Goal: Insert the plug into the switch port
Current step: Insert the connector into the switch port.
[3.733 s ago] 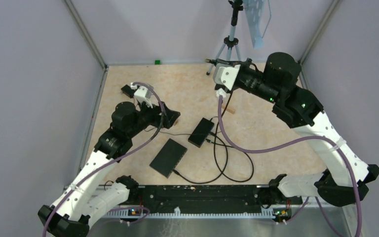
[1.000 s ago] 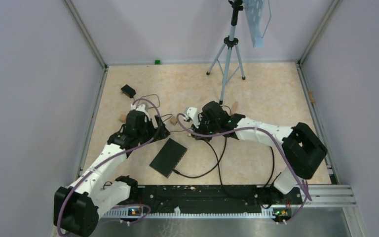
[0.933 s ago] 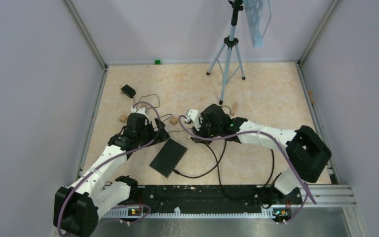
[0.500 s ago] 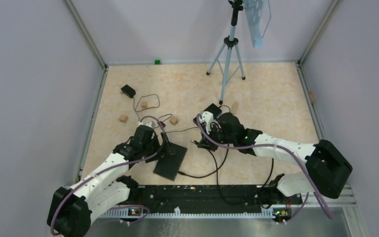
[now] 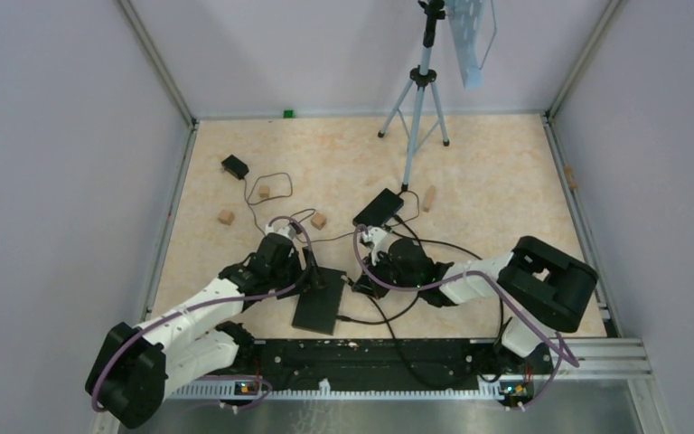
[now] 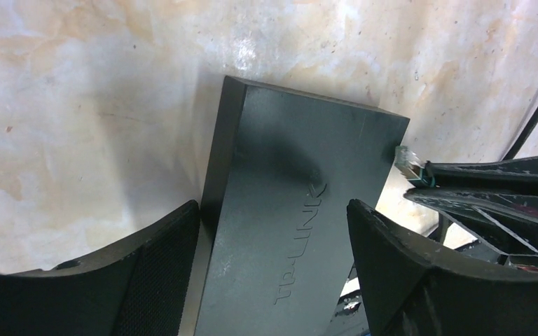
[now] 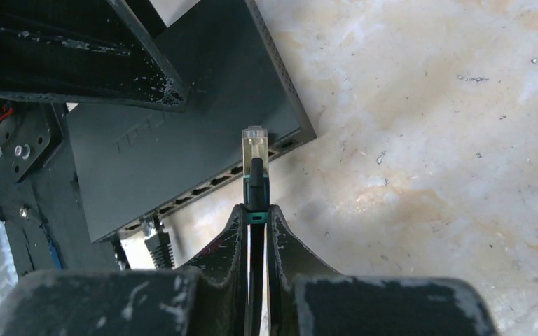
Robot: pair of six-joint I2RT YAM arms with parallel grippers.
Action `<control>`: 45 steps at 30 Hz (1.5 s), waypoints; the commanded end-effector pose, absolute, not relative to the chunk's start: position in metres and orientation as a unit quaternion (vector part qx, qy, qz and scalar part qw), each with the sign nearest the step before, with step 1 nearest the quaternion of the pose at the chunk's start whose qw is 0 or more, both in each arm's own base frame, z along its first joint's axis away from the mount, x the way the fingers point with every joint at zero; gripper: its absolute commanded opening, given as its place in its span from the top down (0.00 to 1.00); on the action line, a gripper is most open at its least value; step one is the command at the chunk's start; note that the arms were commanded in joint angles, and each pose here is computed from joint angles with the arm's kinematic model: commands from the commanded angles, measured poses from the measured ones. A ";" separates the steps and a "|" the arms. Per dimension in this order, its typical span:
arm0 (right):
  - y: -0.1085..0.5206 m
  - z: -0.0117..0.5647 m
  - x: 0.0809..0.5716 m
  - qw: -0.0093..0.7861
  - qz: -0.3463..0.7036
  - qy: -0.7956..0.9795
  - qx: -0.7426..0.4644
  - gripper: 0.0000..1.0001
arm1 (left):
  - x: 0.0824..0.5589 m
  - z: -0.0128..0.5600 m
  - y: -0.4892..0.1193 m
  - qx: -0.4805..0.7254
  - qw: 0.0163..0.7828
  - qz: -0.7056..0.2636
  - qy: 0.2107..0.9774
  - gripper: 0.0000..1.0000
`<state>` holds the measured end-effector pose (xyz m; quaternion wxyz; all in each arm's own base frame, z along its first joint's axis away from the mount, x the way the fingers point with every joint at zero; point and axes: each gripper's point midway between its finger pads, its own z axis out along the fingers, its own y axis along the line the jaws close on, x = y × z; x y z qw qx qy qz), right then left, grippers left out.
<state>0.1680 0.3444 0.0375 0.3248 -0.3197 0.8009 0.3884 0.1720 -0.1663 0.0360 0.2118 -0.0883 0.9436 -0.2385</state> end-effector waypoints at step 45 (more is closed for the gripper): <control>0.307 0.060 0.182 0.428 0.270 0.737 -0.447 1.00 | 0.224 0.071 -0.176 -0.012 0.312 -0.308 0.898 0.15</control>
